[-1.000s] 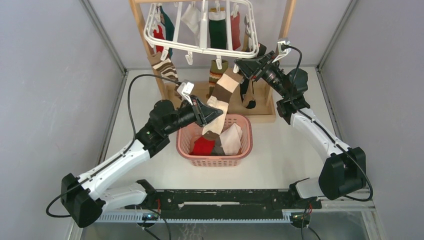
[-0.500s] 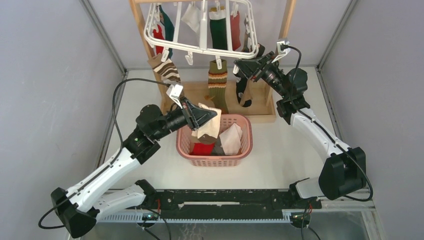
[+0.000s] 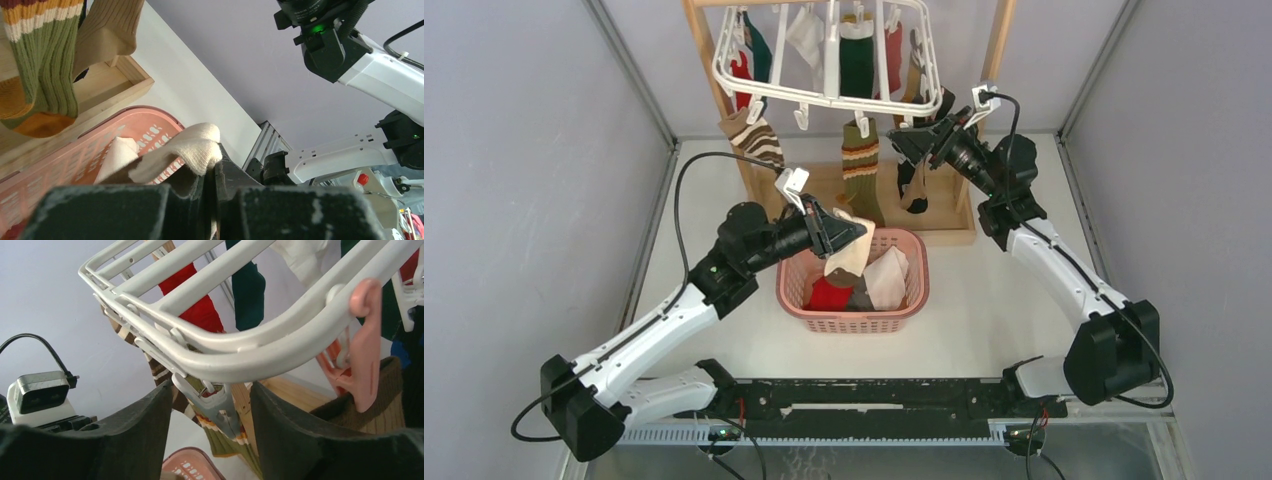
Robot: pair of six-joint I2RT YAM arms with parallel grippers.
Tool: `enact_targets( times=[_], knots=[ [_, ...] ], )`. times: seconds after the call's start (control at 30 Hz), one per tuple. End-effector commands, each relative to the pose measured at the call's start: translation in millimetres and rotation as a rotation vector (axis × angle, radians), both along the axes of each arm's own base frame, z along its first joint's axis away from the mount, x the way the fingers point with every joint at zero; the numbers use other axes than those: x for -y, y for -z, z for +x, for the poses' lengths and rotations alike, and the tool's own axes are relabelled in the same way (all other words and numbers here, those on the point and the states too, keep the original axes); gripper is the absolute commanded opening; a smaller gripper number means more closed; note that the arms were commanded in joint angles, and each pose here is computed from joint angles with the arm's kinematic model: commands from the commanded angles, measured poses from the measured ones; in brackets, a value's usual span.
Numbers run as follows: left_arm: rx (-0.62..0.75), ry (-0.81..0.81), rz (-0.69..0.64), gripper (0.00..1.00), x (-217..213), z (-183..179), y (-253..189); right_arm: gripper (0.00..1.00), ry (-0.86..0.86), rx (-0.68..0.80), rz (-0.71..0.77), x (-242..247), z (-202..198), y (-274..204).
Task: Remove the socks clipped to the hanger
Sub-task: Place the sock in the bin.
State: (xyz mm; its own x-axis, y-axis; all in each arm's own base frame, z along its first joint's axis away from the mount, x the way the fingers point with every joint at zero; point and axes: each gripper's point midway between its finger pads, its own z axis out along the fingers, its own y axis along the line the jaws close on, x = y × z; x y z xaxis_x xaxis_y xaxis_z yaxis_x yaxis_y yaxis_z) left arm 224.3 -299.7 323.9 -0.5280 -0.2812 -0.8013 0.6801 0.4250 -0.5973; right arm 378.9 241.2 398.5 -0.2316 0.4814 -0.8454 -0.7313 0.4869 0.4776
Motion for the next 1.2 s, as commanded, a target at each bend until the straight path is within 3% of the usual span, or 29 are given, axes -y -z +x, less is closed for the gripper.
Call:
enact_targets(
  times=[0.0,0.3,0.6,0.9,0.93,1.03,1.17],
  knots=[
    [0.034,0.018,-0.042,0.11,3.7,0.9,-18.2,0.68,0.003,0.08,-0.013,5.9,-21.0,-24.1],
    [-0.014,-0.006,0.003,0.18,7.1,11.0,11.6,0.75,-0.012,0.049,-0.052,17.1,-51.1,-7.1],
    [-0.155,-0.071,0.132,0.39,3.0,21.9,61.8,0.76,0.052,0.027,-0.088,46.9,-75.0,13.6],
    [-0.23,-0.114,0.207,0.54,-4.3,24.1,90.4,0.76,0.148,-0.035,-0.072,85.8,-62.9,37.7],
    [-0.234,-0.121,0.215,0.57,-5.7,24.4,92.4,0.76,0.158,-0.035,-0.067,89.7,-60.9,37.9],
    [-0.237,-0.143,0.237,0.95,-10.8,24.8,95.8,0.76,0.178,-0.044,-0.057,98.9,-53.3,40.3],
    [-0.231,-0.164,0.253,1.0,-16.8,24.4,95.8,0.76,0.208,-0.051,-0.048,108.2,-39.8,44.0]
  ],
)
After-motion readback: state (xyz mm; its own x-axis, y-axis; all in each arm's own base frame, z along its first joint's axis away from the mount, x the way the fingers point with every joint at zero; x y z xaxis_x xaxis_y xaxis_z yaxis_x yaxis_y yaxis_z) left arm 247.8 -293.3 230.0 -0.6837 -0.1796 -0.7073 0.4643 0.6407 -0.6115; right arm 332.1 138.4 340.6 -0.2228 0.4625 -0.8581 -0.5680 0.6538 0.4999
